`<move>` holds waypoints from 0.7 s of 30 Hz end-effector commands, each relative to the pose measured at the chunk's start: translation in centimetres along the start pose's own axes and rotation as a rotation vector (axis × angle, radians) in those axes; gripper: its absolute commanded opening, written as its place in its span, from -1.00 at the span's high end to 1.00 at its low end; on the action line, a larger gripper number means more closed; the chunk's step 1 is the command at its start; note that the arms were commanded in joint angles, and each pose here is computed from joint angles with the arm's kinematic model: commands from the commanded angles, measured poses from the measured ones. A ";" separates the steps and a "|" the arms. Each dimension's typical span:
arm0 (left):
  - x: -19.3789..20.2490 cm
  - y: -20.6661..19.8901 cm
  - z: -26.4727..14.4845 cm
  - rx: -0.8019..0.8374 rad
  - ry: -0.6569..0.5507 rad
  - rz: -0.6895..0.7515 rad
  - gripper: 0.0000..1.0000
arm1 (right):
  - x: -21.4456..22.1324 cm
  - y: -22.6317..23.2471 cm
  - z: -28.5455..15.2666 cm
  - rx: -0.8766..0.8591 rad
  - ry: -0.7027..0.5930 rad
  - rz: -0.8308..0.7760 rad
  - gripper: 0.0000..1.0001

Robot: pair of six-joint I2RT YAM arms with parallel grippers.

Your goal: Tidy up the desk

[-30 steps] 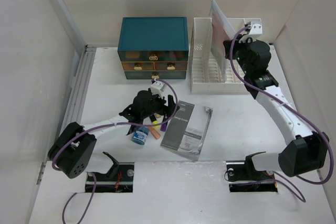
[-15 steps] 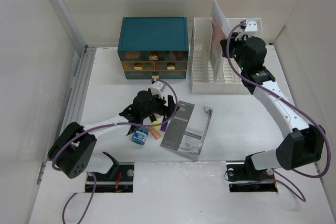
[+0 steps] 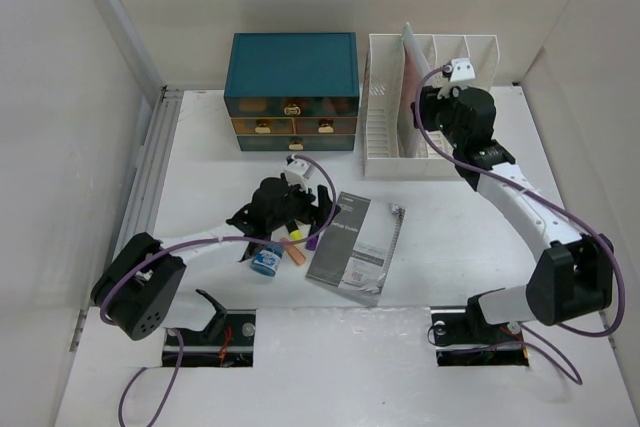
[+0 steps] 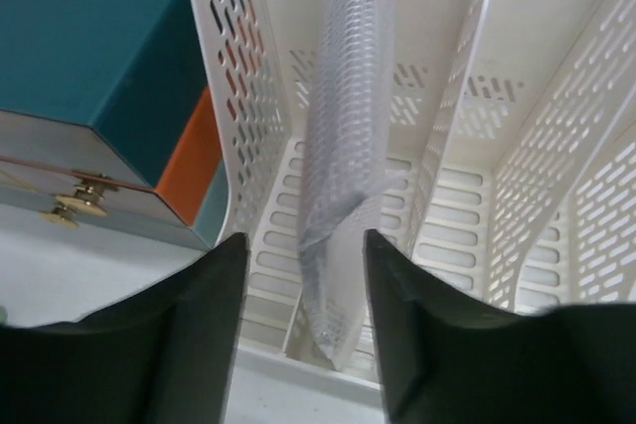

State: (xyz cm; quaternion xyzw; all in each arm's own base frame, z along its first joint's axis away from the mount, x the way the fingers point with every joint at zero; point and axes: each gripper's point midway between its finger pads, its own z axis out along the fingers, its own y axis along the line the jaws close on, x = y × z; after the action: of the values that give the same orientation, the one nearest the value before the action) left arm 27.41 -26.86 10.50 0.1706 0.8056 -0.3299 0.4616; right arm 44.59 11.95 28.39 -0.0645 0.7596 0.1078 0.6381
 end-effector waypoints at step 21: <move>0.3 -3.6 -0.4 0.109 -0.055 0.077 -0.23 | 7.4 13.4 -14.3 -0.995 0.178 -0.123 -1.00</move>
State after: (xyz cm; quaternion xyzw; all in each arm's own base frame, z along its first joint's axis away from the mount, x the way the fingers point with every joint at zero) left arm 25.28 -28.61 9.59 0.2051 0.7952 -0.3426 0.4563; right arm 32.06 18.42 30.87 -0.3673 0.6482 0.2520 0.6175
